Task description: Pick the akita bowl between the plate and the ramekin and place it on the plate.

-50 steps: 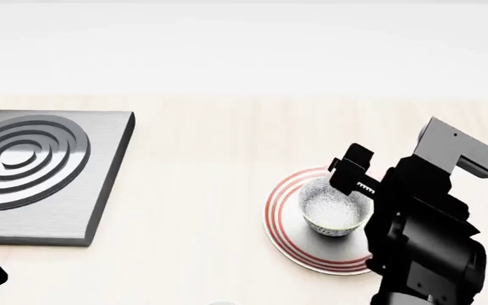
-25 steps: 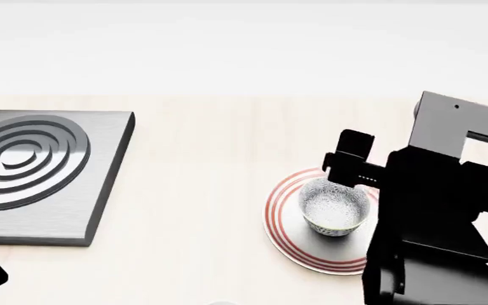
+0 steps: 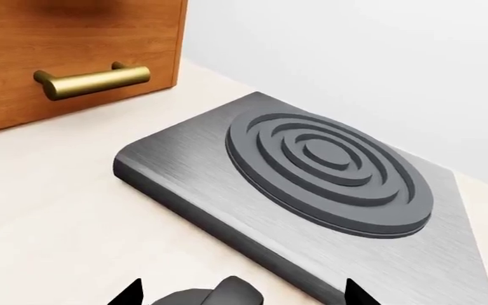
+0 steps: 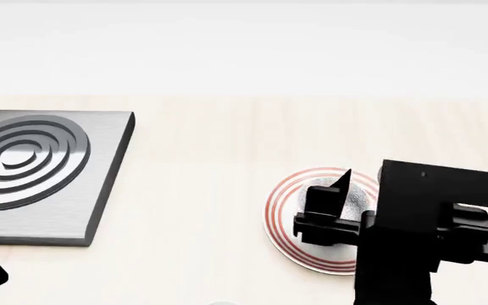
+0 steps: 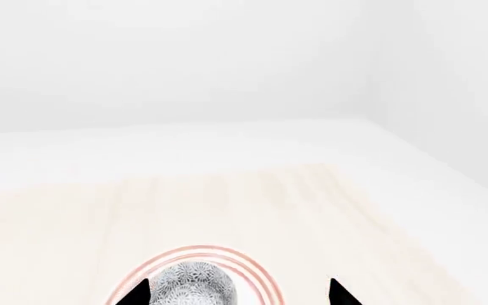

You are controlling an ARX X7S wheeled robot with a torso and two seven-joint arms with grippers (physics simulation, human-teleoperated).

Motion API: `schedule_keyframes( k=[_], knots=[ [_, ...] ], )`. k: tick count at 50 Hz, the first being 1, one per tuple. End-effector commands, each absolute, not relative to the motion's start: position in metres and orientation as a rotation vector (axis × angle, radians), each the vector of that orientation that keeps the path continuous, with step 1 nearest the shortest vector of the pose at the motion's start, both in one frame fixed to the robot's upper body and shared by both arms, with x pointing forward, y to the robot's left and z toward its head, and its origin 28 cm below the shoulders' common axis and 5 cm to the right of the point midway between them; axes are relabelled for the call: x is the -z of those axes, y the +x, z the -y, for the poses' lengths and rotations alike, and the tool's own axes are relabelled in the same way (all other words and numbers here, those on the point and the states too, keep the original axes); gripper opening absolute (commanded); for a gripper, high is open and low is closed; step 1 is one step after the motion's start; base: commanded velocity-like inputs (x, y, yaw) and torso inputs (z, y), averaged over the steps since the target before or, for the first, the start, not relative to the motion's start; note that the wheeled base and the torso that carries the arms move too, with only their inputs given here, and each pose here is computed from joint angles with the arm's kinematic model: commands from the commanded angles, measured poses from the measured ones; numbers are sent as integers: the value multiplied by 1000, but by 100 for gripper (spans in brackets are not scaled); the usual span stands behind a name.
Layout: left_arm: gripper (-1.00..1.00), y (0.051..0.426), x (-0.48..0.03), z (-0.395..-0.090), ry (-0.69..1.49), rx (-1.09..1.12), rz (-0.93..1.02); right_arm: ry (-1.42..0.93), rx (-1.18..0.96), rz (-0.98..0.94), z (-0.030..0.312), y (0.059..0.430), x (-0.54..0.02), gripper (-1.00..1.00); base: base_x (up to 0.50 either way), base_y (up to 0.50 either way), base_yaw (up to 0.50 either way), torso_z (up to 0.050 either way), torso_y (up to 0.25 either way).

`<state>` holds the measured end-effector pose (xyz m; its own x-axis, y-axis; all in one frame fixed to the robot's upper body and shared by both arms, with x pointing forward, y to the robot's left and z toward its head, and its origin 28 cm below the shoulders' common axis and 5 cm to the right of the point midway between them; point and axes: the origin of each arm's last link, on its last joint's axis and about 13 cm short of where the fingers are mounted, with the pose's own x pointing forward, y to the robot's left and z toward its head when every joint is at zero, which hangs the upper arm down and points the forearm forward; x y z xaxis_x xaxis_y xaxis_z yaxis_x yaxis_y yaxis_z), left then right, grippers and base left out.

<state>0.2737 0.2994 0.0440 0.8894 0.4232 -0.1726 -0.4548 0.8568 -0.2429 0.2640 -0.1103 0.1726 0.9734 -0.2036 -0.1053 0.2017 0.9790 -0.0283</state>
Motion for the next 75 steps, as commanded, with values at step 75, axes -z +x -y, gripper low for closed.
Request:
schedule_keyframes(
  k=[75],
  knots=[
    [100,254,-79,-301,-352,-397,8,-208,348,24,118,183,-152,100,0,0,0,0,0]
  ],
)
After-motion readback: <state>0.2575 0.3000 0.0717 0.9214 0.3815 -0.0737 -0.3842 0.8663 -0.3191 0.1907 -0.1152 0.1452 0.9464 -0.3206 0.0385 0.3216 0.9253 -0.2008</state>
